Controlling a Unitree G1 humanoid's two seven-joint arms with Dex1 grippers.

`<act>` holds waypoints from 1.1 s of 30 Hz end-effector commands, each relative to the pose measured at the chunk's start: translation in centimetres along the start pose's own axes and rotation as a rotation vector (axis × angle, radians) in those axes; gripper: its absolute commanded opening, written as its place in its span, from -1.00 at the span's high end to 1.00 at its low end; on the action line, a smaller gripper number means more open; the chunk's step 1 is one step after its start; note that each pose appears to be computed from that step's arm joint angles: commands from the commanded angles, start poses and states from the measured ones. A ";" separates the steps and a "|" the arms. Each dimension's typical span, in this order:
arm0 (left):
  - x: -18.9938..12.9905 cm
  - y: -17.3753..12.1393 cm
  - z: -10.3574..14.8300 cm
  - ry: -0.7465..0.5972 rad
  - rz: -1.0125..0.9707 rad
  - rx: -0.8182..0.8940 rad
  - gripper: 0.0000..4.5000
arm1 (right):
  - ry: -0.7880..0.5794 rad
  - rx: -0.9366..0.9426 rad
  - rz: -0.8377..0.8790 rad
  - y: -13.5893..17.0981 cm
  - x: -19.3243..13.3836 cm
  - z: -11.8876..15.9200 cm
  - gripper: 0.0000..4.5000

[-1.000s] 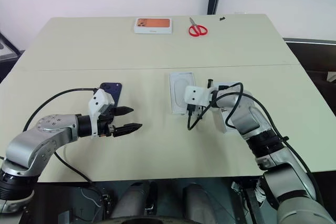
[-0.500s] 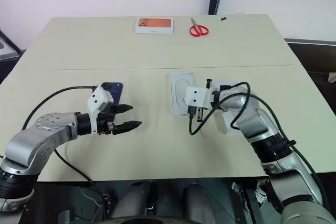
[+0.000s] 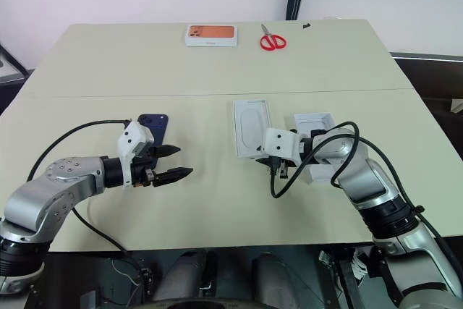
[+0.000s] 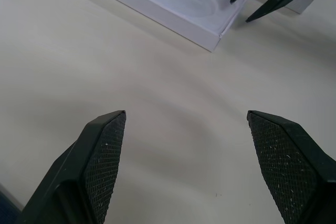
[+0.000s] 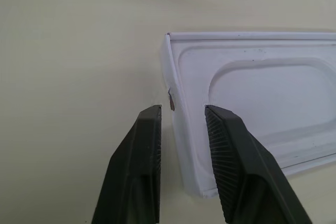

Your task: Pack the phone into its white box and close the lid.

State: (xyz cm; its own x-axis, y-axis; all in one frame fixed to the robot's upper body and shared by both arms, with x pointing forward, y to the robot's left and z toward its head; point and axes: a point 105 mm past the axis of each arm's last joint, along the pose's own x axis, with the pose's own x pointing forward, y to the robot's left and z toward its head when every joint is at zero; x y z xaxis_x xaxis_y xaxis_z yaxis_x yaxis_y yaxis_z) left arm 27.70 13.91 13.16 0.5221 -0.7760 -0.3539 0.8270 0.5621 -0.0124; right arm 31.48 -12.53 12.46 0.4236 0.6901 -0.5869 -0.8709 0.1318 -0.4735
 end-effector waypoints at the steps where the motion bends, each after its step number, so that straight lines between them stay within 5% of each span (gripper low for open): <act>1: -0.3 0.1 0.7 -0.019 0.006 0.029 -0.73 | -0.009 -0.022 -0.012 -0.3 -0.3 0.3 0.39; 6: -0.3 0.1 0.7 -0.017 0.008 0.031 -0.73 | -0.001 -0.017 0.001 0.0 -0.2 -0.1 0.39; 10: -0.3 0.2 0.7 -0.017 0.010 0.033 -0.73 | 0.009 -0.016 0.012 0.2 -0.1 -0.4 0.98; 20: -0.4 0.3 0.7 -0.016 0.016 0.035 -0.73 | -0.013 -0.042 0.033 0.6 -0.3 0.3 0.98; 33: -1.1 1.0 0.4 -0.006 0.045 0.030 -0.73 | -0.050 -0.111 0.250 5.7 -0.6 2.0 0.98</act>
State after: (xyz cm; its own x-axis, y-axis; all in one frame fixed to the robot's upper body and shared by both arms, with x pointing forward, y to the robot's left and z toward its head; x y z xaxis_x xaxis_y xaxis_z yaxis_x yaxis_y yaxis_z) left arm 27.97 14.76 12.97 0.5379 -0.7563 -0.3724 0.8141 0.5807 -0.0035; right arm 26.41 -11.55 11.01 0.2001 0.7135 -0.6715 -0.9243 -0.0900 -0.3710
